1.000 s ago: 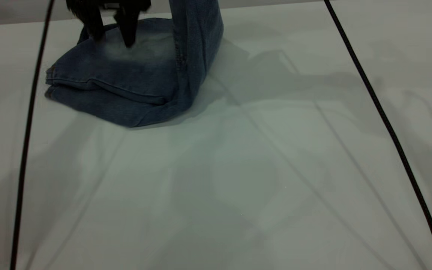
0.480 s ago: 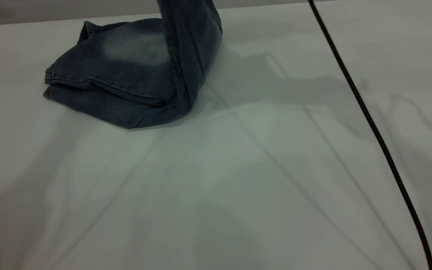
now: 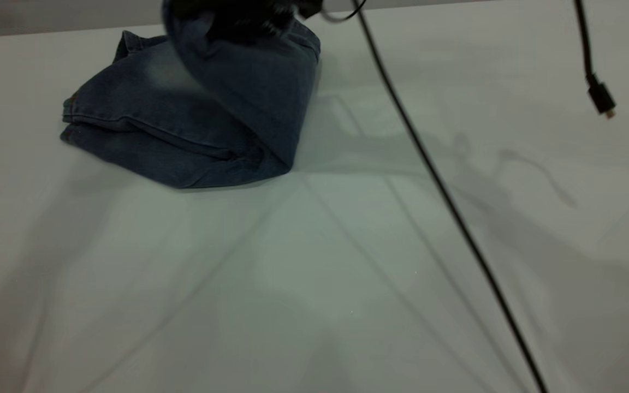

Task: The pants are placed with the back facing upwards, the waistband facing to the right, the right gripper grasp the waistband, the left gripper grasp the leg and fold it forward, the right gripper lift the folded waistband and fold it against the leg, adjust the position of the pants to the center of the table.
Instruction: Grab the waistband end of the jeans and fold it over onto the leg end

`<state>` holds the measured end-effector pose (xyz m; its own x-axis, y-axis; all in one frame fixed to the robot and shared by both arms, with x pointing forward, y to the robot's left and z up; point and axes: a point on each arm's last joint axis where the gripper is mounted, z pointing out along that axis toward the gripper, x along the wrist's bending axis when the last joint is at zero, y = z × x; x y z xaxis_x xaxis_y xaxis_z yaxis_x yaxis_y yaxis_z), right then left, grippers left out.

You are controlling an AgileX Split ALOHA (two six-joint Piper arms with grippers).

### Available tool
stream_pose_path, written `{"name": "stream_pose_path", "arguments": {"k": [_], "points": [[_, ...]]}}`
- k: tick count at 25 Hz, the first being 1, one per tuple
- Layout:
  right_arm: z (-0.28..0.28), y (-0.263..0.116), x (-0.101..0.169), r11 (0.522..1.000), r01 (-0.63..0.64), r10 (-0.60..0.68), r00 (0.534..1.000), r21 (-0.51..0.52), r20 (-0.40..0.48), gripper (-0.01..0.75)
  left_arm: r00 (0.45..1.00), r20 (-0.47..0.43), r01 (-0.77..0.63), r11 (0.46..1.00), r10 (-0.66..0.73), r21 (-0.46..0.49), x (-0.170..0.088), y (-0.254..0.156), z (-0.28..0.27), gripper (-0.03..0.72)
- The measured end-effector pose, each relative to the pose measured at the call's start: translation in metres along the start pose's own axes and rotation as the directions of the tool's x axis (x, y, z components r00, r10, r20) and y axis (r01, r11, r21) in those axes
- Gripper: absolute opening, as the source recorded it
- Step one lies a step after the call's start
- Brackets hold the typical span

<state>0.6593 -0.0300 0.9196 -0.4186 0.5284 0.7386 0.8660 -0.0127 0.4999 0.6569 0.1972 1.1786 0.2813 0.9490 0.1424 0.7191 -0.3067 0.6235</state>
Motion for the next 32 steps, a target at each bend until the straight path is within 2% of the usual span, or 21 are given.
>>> {"name": "stream_pose_path", "arguments": {"k": [8, 12, 15, 20, 24, 27, 32], "points": [[0.031, -0.019, 0.013, 0.999, -0.025, 0.021, 0.995, -0.036, -0.096, 0.083, 1.0, 0.007, -0.025, 1.0, 0.025, 0.004, -0.001, 0.0, 0.003, 0.515], [0.044, -0.032, 0.011, 1.0, -0.01, 0.009, 0.997, -0.009, -0.078, 0.109, 1.0, 0.008, -0.024, 1.0, 0.024, 0.004, -0.001, 0.0, 0.003, 0.515], [0.05, -0.039, 0.005, 1.0, -0.021, 0.021, 0.997, 0.008, -0.07, 0.186, 1.0, 0.009, -0.024, 1.0, 0.024, 0.004, -0.001, 0.0, 0.003, 0.515], [0.054, -0.044, 0.0, 0.999, -0.048, 0.049, 0.996, 0.026, -0.068, 0.4, 1.0, 0.024, -0.019, 1.0, 0.019, 0.002, -0.002, 0.0, 0.003, 0.515], [0.054, -0.044, 0.0, 0.998, -0.064, 0.066, 0.995, 0.028, -0.07, 0.531, 1.0, 0.026, -0.018, 1.0, 0.018, 0.001, -0.003, 0.0, 0.003, 0.515], [0.054, -0.044, 0.0, 0.998, -0.059, 0.061, 0.996, 0.026, -0.067, 0.575, 1.0, 0.026, -0.018, 1.0, 0.018, 0.001, -0.003, 0.0, 0.003, 0.515], [0.05, -0.027, 0.002, 0.999, -0.032, 0.031, 0.998, -0.022, -0.054, 0.584, 1.0, 0.026, -0.018, 1.0, 0.018, 0.001, -0.003, 0.0, 0.003, 0.515]]}}
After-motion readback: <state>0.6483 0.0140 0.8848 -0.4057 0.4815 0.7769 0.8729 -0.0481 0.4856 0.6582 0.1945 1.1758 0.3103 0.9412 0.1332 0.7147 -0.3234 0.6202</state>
